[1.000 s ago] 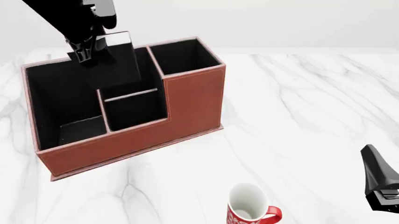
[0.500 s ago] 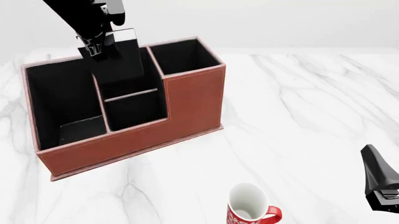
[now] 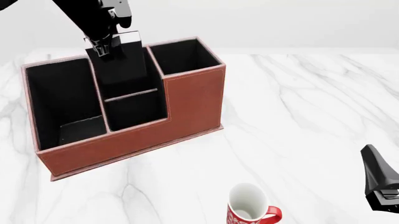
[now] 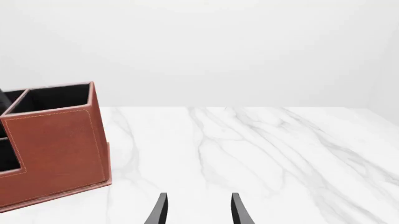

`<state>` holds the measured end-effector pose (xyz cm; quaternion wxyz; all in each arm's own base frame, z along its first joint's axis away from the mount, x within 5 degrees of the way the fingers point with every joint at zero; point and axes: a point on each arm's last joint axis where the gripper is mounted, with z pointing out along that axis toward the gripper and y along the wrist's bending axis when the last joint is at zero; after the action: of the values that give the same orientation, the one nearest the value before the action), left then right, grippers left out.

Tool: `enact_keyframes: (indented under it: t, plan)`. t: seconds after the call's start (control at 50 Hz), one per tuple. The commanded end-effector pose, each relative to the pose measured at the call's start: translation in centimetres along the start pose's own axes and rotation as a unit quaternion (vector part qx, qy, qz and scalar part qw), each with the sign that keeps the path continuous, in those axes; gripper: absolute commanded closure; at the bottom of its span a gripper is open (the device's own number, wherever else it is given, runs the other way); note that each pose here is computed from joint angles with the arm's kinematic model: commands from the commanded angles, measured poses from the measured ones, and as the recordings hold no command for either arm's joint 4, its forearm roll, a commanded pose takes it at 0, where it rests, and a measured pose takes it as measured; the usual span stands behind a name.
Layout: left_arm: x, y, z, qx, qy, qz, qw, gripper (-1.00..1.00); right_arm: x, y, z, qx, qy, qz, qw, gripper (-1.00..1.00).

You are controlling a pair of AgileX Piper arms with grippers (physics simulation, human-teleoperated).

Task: Pick up the book and place it in the front compartment of the caddy.

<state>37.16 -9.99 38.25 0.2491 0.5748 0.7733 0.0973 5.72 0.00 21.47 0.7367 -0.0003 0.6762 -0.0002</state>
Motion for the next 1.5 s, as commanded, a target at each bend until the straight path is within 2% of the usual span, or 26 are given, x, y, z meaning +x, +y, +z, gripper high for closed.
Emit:
enact_keyframes:
  t: [0.02, 0.12, 0.14, 0.18, 0.24, 0.68, 0.74, 0.78, 0.82, 1.0, 1.02, 1.04, 1.24, 1.5]
  plan:
    - [-1.0, 0.1, 1.1, 0.005, -0.002, 0.004, 1.0, 1.0, 0.0, 0.0, 0.0, 0.0, 0.0, 0.0, 1.0, -1.0]
    - [-0.9, 0.6, 1.6, 0.004, 0.0, 0.0, 1.0, 1.0, 0.0, 0.0, 0.0, 0.0, 0.0, 0.0, 1.0, -1.0]
    - [-0.3, 0.8, 1.6, 0.004, 0.005, 0.002, 1.0, 1.0, 0.0, 0.0, 0.0, 0.0, 0.0, 0.0, 1.0, -1.0]
    - [-1.0, 0.5, 2.1, 0.009, 0.002, -0.001, 1.0, 1.0, 0.0, 0.0, 0.0, 0.0, 0.0, 0.0, 1.0, -1.0]
    - [-0.3, 1.0, 2.2, 0.006, 0.007, -0.004, 0.9999, 1.0, 0.0, 0.0, 0.0, 0.0, 0.0, 0.0, 1.0, -1.0]
    - [-0.5, 0.9, 5.3, 0.033, 0.023, -0.025, 0.9989, 1.0, 0.0, 0.0, 0.0, 0.0, 0.0, 0.0, 1.0, -1.0]
    - [-0.4, 1.0, 5.6, 0.035, 0.025, -0.027, 0.9987, 1.0, 0.0, 0.0, 0.0, 0.0, 0.0, 0.0, 1.0, -1.0]
    - [0.7, 1.6, 5.5, 0.031, 0.031, -0.028, 0.9986, 1.0, 0.0, 0.0, 0.0, 0.0, 0.0, 0.0, 1.0, -1.0]
    - [-0.1, 1.2, 6.1, 0.038, 0.029, -0.034, 0.9983, 1.0, 0.0, 0.0, 0.0, 0.0, 0.0, 0.0, 1.0, -1.0]
    - [0.7, 1.7, 6.7, 0.039, 0.037, -0.039, 0.9978, 1.0, 0.0, 0.0, 0.0, 0.0, 0.0, 0.0, 1.0, -1.0]
    - [0.1, 1.4, 7.0, 0.042, 0.035, -0.044, 0.9976, 1.0, 0.0, 0.0, 0.0, 0.0, 0.0, 0.0, 1.0, -1.0]
    - [0.6, 1.5, 7.2, 0.045, 0.039, -0.043, 0.9973, 1.0, 0.0, 0.0, 0.0, 0.0, 0.0, 0.0, 1.0, -1.0]
    - [0.4, 1.2, 8.4, 0.056, 0.046, -0.056, 0.9958, 1.0, 0.0, 0.0, 0.0, 0.0, 0.0, 0.0, 1.0, -1.0]
    - [1.0, 1.2, 9.3, 0.064, 0.056, -0.076, 0.9935, 1.0, 0.0, 0.0, 0.0, 0.0, 0.0, 0.0, 1.0, -1.0]
